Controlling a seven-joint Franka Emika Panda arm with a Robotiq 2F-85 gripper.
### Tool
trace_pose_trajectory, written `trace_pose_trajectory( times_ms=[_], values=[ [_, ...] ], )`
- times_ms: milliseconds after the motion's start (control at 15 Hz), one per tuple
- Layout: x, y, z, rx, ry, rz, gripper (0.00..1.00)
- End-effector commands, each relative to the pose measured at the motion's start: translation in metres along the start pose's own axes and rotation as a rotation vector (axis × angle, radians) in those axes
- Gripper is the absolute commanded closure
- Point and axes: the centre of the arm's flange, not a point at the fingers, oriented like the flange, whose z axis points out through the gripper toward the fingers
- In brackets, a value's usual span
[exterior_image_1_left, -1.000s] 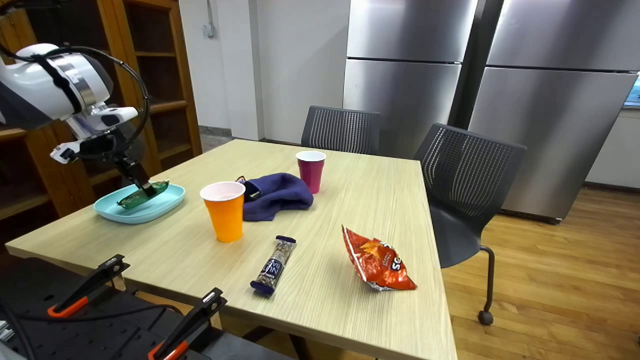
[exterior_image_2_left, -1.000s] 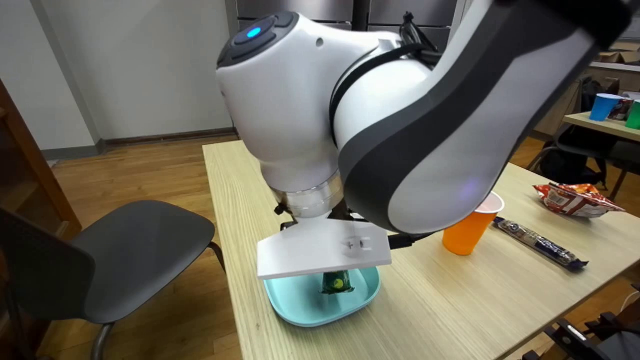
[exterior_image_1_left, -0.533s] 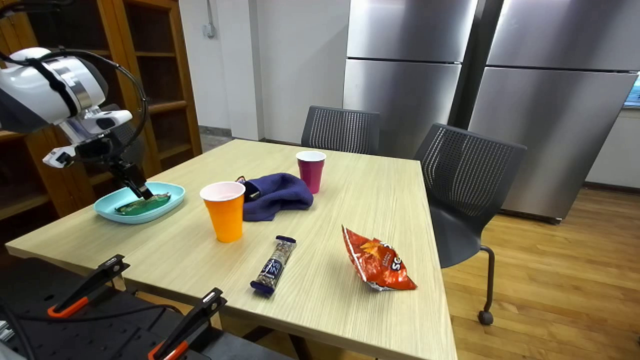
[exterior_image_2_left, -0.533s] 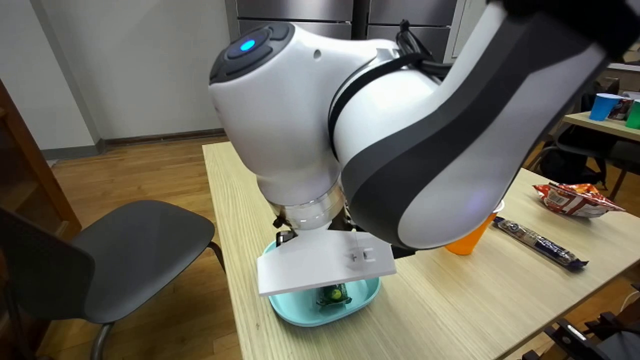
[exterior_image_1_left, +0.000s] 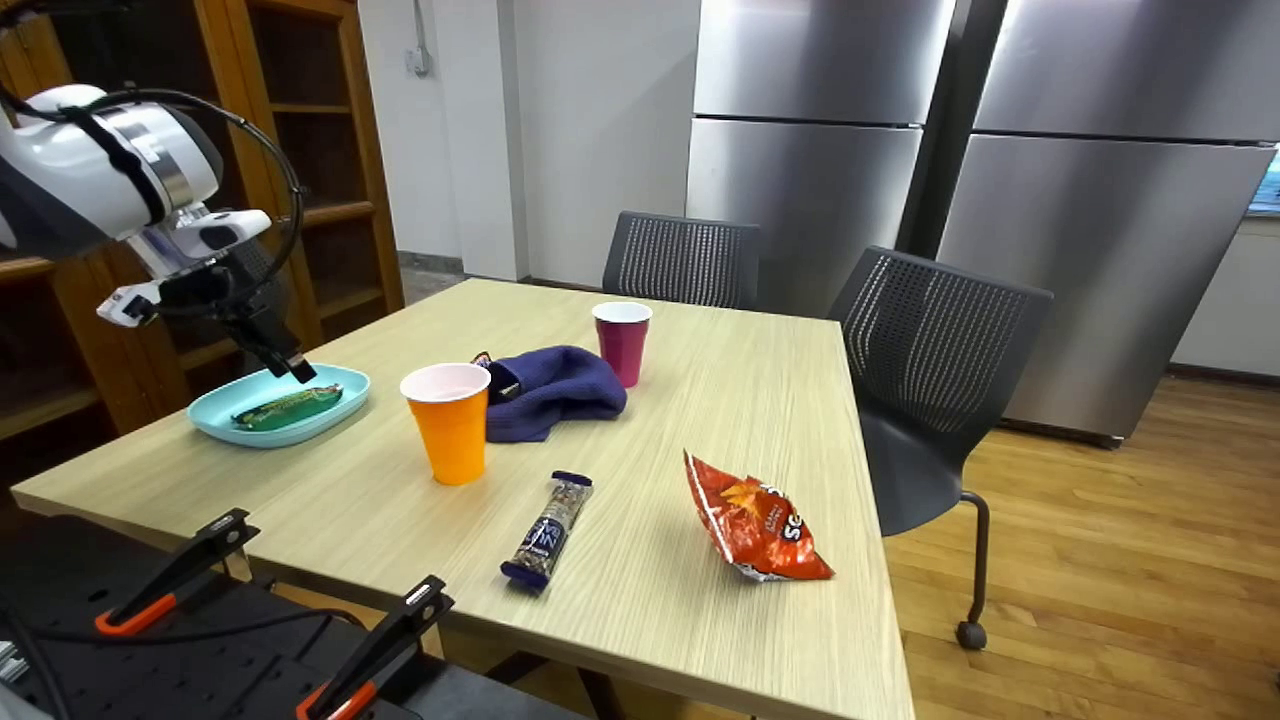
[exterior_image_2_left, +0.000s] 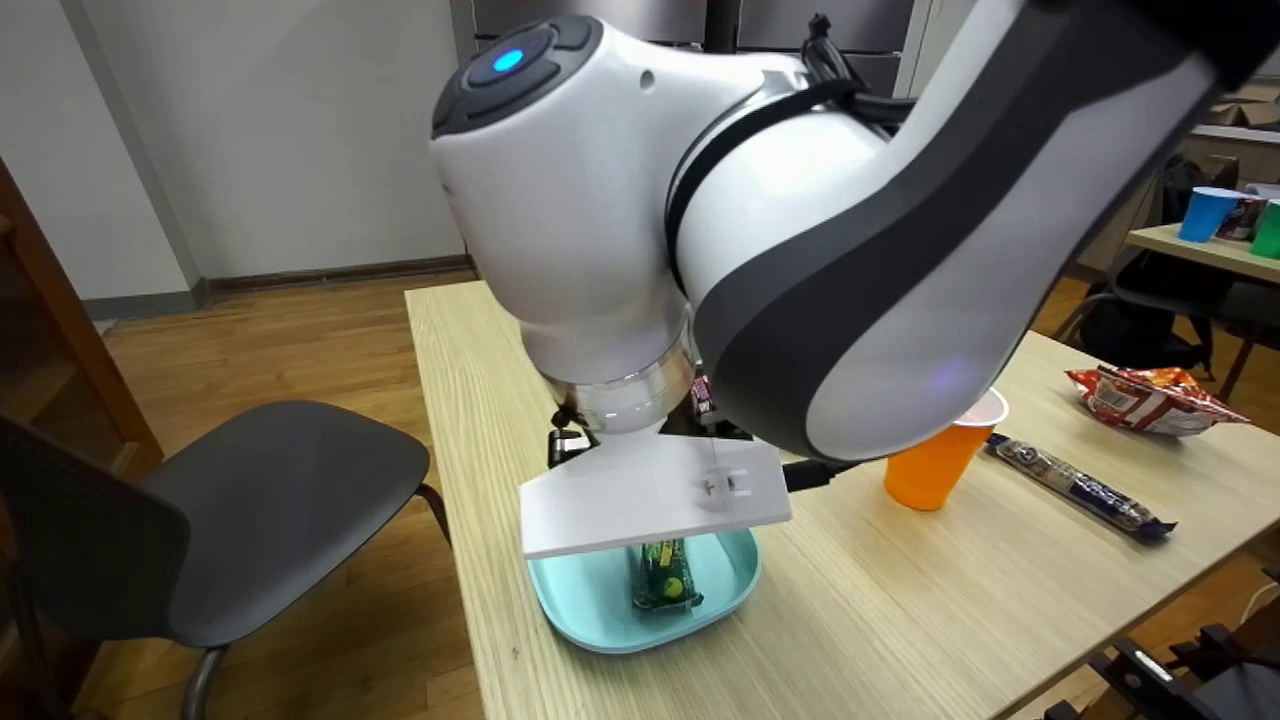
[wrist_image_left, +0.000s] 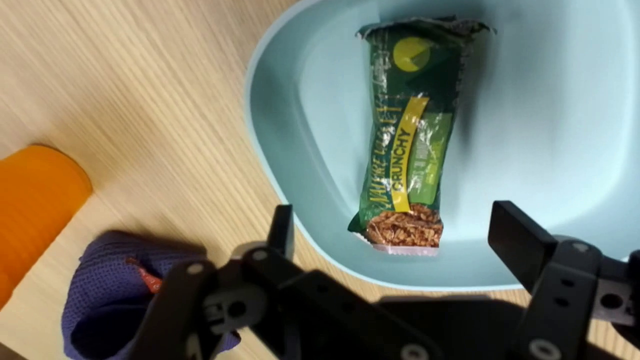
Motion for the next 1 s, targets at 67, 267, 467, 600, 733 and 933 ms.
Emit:
trace_pose_trajectory(
  times_ms=[67,267,467,600,733,933],
  values=[
    [0.03,0.022,-0.008,-0.019,0.006,0.109,0.0],
    [0.06,0.032,-0.003,-0.015,0.009,0.184,0.0],
    [0.062,0.034,0.006,-0.012,0.002,0.167,0.0],
    [0.068,0.036,0.007,-0.012,0.003,0.181,0.0],
    [0.068,0.036,0.007,-0.011,0.004,0.185,0.0],
    [0.068,0.036,0.007,-0.01,0.004,0.186,0.0]
  ],
)
